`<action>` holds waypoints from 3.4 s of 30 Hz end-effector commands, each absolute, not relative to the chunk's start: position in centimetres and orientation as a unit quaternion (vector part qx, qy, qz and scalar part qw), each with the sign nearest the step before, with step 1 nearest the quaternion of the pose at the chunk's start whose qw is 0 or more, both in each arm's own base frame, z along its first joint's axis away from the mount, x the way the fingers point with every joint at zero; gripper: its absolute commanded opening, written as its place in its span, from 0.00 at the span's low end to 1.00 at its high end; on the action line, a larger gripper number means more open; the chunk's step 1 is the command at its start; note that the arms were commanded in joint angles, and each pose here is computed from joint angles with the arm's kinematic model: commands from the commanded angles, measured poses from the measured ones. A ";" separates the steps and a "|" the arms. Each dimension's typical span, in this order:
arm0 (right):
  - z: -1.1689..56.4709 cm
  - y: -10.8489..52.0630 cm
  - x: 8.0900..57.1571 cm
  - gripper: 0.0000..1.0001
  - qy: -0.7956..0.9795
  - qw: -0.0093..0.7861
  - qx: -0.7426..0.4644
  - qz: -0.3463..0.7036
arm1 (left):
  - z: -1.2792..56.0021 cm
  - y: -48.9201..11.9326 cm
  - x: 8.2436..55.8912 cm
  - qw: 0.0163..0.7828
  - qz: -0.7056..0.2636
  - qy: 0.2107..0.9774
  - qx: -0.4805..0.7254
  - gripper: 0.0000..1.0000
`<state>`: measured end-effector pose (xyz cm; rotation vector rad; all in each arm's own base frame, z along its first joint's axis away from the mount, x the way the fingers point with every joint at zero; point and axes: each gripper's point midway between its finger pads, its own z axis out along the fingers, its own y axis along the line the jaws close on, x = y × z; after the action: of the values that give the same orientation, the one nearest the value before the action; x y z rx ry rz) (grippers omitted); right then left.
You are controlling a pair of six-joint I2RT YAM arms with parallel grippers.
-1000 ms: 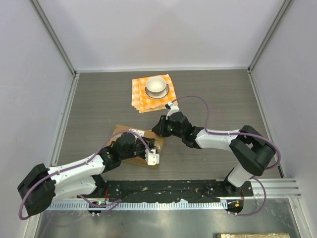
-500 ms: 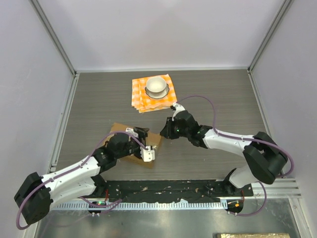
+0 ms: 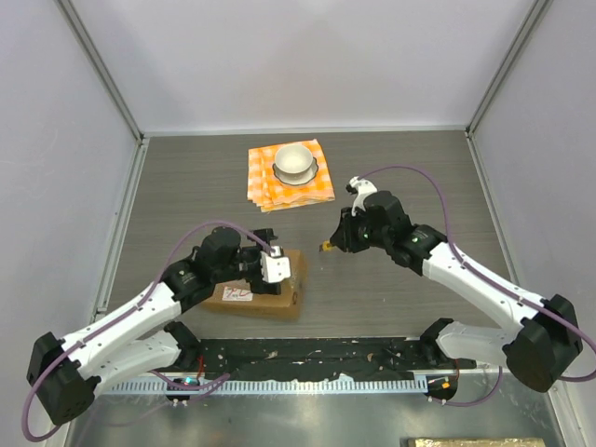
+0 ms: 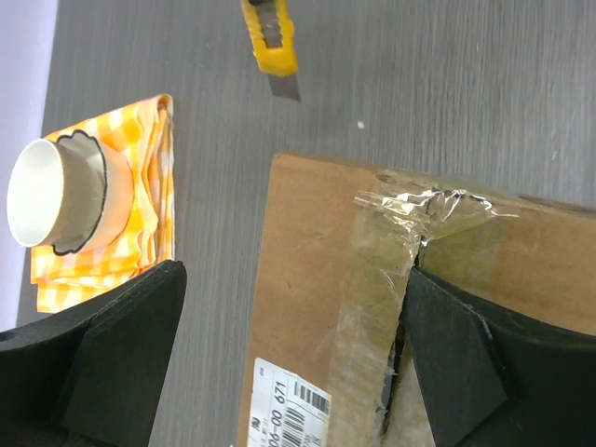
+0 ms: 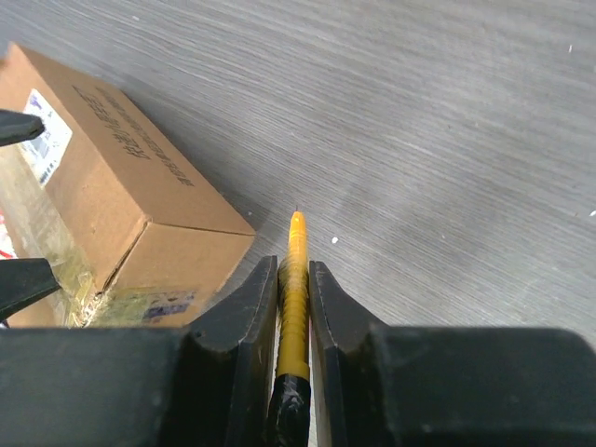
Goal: Unpack the express box
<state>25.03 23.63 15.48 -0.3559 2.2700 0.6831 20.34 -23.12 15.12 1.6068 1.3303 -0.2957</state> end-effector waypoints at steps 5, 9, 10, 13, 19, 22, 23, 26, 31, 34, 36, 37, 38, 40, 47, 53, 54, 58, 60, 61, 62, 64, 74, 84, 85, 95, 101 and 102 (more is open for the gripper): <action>27.1 25.7 23.4 0.01 0.800 0.428 -0.221 0.359 | 25.5 -26.1 18.6 0.525 -0.300 0.590 0.535 1.00; 30.2 25.8 22.2 0.01 0.768 0.450 -0.239 0.389 | 26.8 -26.9 16.0 0.487 -0.374 0.570 0.545 1.00; 30.2 25.6 22.2 0.01 0.770 0.451 -0.239 0.382 | 25.2 -26.7 15.8 0.470 -0.368 0.578 0.556 1.00; 29.7 24.3 22.6 0.01 0.787 0.457 -0.231 0.345 | 20.7 -25.4 17.6 0.468 -0.291 0.588 0.592 0.98; 27.9 22.3 22.8 0.01 0.809 0.460 -0.209 0.301 | 16.1 -22.7 21.3 0.484 -0.135 0.564 0.656 0.91; 27.8 21.8 23.2 0.01 0.810 0.471 -0.197 0.289 | 18.7 -22.8 23.6 0.529 -0.096 0.563 0.628 0.90; 28.1 21.6 23.4 0.01 0.809 0.477 -0.193 0.284 | 19.2 -22.9 23.6 0.533 -0.100 0.564 0.622 0.88; 28.1 19.4 24.4 0.01 0.827 0.488 -0.163 0.225 | 21.2 -24.5 21.7 0.526 -0.184 0.574 0.600 0.89; 28.9 16.4 24.1 0.01 0.836 0.505 -0.122 0.177 | 26.0 -27.2 18.8 0.517 -0.320 0.571 0.552 1.00; 28.8 15.7 23.7 0.01 0.839 0.505 -0.111 0.172 | 29.3 -28.1 18.5 0.516 -0.375 0.589 0.497 1.00; 28.5 15.2 23.8 0.01 0.841 0.506 -0.097 0.163 | 31.2 -28.6 18.8 0.523 -0.397 0.595 0.464 1.00; 28.7 14.9 23.8 0.01 0.839 0.512 -0.091 0.160 | 31.1 -28.8 19.1 0.519 -0.402 0.602 0.455 1.00; 28.7 14.3 24.1 0.01 0.840 0.518 -0.075 0.145 | 31.3 -29.1 19.1 0.517 -0.409 0.601 0.452 1.00; 29.0 13.7 24.3 0.01 0.838 0.525 -0.061 0.136 | 30.8 -29.7 19.3 0.509 -0.410 0.610 0.447 1.00; 27.1 10.6 23.2 0.01 0.879 0.474 -0.013 0.061 | 30.8 -31.1 20.9 0.488 -0.426 0.656 0.388 1.00; 22.4 11.9 20.3 0.01 0.924 0.373 -0.031 0.079 | 29.7 -32.5 19.1 0.453 -0.453 0.647 0.413 1.00; 21.5 12.2 19.8 0.01 0.930 0.356 -0.035 0.085 | 29.7 -32.6 18.5 0.445 -0.464 0.641 0.420 1.00; 18.4 13.1 17.6 0.01 0.945 0.304 -0.037 0.112 | 29.2 -32.5 16.7 0.416 -0.488 0.630 0.439 1.00; 17.8 13.1 16.7 0.01 0.950 0.289 -0.039 0.115 | 28.5 -32.4 16.1 0.403 -0.496 0.631 0.439 1.00; 17.6 13.2 16.3 0.01 0.951 0.281 -0.041 0.120 | 28.2 -32.5 15.9 0.398 -0.499 0.631 0.442 1.00; 16.9 13.0 15.4 0.01 0.957 0.261 -0.044 0.120 | 27.9 -32.5 15.9 0.400 -0.497 0.628 0.445 1.00; 16.6 12.9 14.5 0.01 0.960 0.248 -0.049 0.122 | 27.6 -32.5 16.1 0.406 -0.492 0.627 0.447 0.93; 13.4 15.1 10.0 0.01 0.960 0.166 -0.030 0.224 | 27.9 -32.4 17.6 0.451 -0.466 0.619 0.443 0.88; 12.5 16.6 13.8 0.01 0.956 0.206 -0.037 0.206 | 28.4 -32.5 18.3 0.471 -0.464 0.612 0.434 0.86; 12.4 16.7 14.2 0.01 0.958 0.206 -0.035 0.198 | 28.5 -32.5 18.2 0.472 -0.465 0.611 0.433 0.85; 13.3 23.5 18.0 0.01 0.932 0.235 -0.054 0.270 | 29.6 -30.4 19.2 0.499 -0.459 0.612 0.406 0.79; 13.7 29.9 22.3 0.01 0.913 0.267 -0.073 0.300 | 30.0 -27.8 19.8 0.509 -0.450 0.625 0.384 0.76; 13.9 30.6 23.0 0.01 0.911 0.274 -0.076 0.300 | 30.5 -27.4 19.6 0.514 -0.449 0.622 0.384 0.75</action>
<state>17.68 24.25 8.91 -0.2018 2.7133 0.6084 20.03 -28.76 28.42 0.9411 1.5559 -1.0791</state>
